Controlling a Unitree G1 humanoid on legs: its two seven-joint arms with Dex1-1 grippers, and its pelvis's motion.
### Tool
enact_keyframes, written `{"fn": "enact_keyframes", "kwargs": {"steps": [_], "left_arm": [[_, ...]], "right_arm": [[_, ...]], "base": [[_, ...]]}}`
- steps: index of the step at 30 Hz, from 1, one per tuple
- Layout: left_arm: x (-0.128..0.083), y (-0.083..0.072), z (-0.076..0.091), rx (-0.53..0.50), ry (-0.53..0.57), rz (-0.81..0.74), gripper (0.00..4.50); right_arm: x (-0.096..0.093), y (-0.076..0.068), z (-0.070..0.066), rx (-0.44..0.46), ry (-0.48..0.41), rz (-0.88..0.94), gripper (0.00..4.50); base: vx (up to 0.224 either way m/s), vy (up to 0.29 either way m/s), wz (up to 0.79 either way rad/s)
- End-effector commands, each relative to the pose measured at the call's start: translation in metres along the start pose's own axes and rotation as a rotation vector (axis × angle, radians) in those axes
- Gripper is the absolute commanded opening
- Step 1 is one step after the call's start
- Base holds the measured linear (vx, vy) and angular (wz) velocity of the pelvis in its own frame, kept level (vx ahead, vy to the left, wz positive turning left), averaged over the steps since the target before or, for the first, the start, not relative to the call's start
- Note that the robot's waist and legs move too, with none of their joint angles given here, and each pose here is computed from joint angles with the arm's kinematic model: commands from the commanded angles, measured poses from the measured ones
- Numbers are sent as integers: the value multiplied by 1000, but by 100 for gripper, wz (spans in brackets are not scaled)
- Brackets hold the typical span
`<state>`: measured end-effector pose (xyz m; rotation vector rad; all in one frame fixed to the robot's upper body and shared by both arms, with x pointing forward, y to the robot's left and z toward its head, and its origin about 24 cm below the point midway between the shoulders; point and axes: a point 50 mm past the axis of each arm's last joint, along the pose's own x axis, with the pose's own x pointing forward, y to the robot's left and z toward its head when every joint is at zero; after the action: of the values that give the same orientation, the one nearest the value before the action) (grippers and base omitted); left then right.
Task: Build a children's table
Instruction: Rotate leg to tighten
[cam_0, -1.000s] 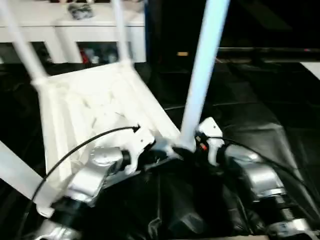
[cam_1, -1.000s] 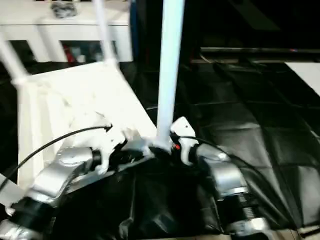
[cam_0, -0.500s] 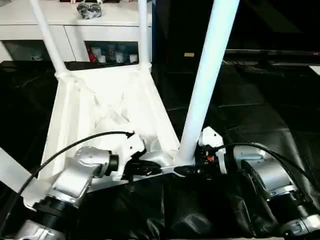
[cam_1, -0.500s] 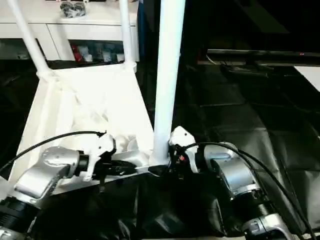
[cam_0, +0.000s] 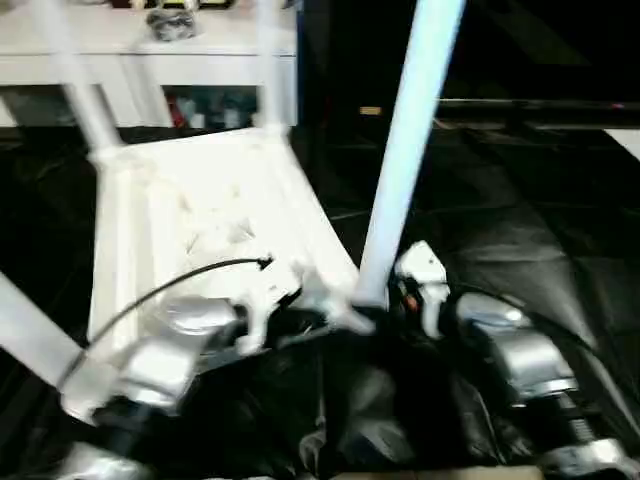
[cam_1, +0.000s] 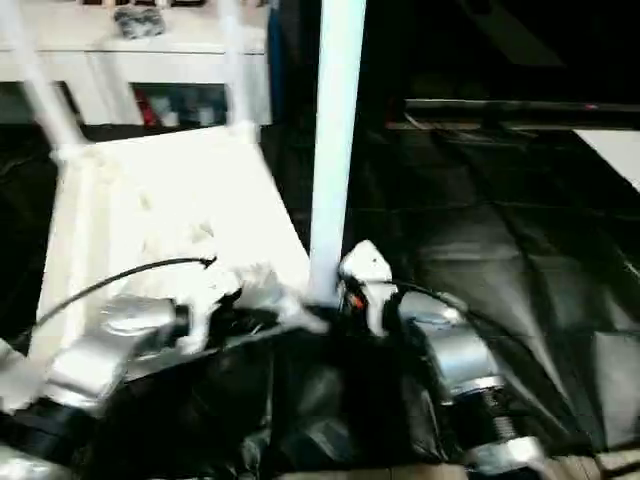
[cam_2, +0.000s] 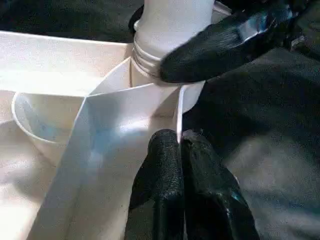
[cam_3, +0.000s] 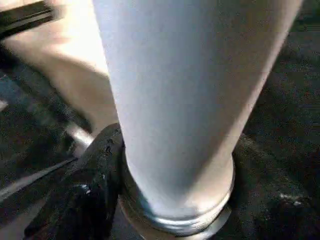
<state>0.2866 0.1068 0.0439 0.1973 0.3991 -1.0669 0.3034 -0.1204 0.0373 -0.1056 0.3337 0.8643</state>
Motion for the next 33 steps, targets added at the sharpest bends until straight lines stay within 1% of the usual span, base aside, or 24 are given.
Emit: {"fn": "enact_keyframes", "kwargs": {"steps": [1,2,4,7,8,9,10,11,12,15,16,20,22,25,27,30,33], "left_arm": [[23,-10,32,39,-105,21,0],[31,-12,35,36,-107,51,0],[34,-14,37,34,-110,55,0],[38,-17,40,31,-116,61,0],[38,-19,40,41,-120,50,0],[38,-19,40,41,-120,50,0],[37,-19,39,45,-120,39,0],[36,-19,39,49,-119,32,0],[33,-20,37,55,-117,15,0],[24,-19,32,66,-117,-24,0],[20,-19,31,71,-119,-40,0],[5,-17,25,80,-112,-117,0],[1,-16,23,87,-101,-137,0],[-7,-11,19,103,-70,-153,0],[-11,-10,18,102,-63,-170,0],[-14,-10,17,105,-53,-205,0],[-21,-11,15,106,-42,-273,0]], "right_arm": [[28,28,-6,40,40,16,270],[38,31,-2,81,28,-56,270],[43,33,1,92,22,-77,270],[51,40,9,90,-14,-64,270],[53,43,16,114,-58,-36,270],[53,43,16,114,-58,-36,270],[53,43,18,133,-73,-18,305],[52,43,20,146,-84,-6,326],[49,43,21,159,-91,16,340],[41,40,20,138,-81,66,349],[37,38,18,124,-66,92,377],[19,34,11,56,-15,223,377],[12,32,9,29,3,265,377],[0,25,3,-26,48,316,377],[-6,23,0,-40,73,359,377],[-12,23,-1,-57,86,403,377],[-21,26,-1,-52,101,487,344]], "base": [[0,0,0],[0,0,0],[0,0,0],[0,0,0],[0,0,0],[0,0,0],[0,0,0],[0,0,0],[0,0,0],[0,0,0],[0,0,0],[0,0,0],[0,0,0],[0,0,0],[0,0,0],[0,0,0],[0,0,0]]}}
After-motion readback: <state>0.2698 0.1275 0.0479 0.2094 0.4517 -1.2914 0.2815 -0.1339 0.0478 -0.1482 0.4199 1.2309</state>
